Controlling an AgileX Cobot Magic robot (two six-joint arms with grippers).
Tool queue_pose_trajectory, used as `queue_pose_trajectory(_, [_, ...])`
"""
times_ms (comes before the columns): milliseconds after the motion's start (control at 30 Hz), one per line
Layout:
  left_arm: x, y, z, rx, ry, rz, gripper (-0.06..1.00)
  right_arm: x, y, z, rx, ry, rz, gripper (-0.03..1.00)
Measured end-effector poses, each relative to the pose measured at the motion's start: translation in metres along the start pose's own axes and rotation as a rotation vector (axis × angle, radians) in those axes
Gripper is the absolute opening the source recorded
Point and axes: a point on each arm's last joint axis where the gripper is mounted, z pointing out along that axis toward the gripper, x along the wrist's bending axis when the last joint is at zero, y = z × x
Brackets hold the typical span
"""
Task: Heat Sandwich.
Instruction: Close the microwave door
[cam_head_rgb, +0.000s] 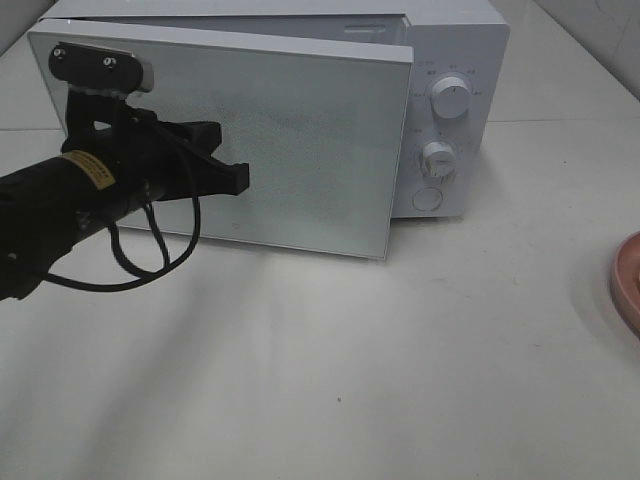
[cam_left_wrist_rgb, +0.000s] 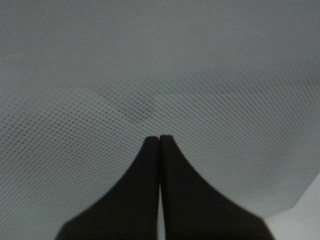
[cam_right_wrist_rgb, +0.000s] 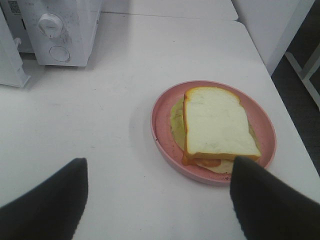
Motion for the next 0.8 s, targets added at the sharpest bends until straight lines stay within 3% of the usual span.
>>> queue_pose_trajectory(400, [-0.011, 0.016, 0.035, 0.000, -0.001, -0.034, 0.00, 0.000, 0.000, 0.000, 0.000, 0.000, 0.000, 0.76])
queue_pose_trajectory(800, [-0.039, 0.014, 0.062, 0.039, -0.073, -0.002, 0.00, 0.000, 0.000, 0.000, 0.000, 0.000, 0.000, 0.76])
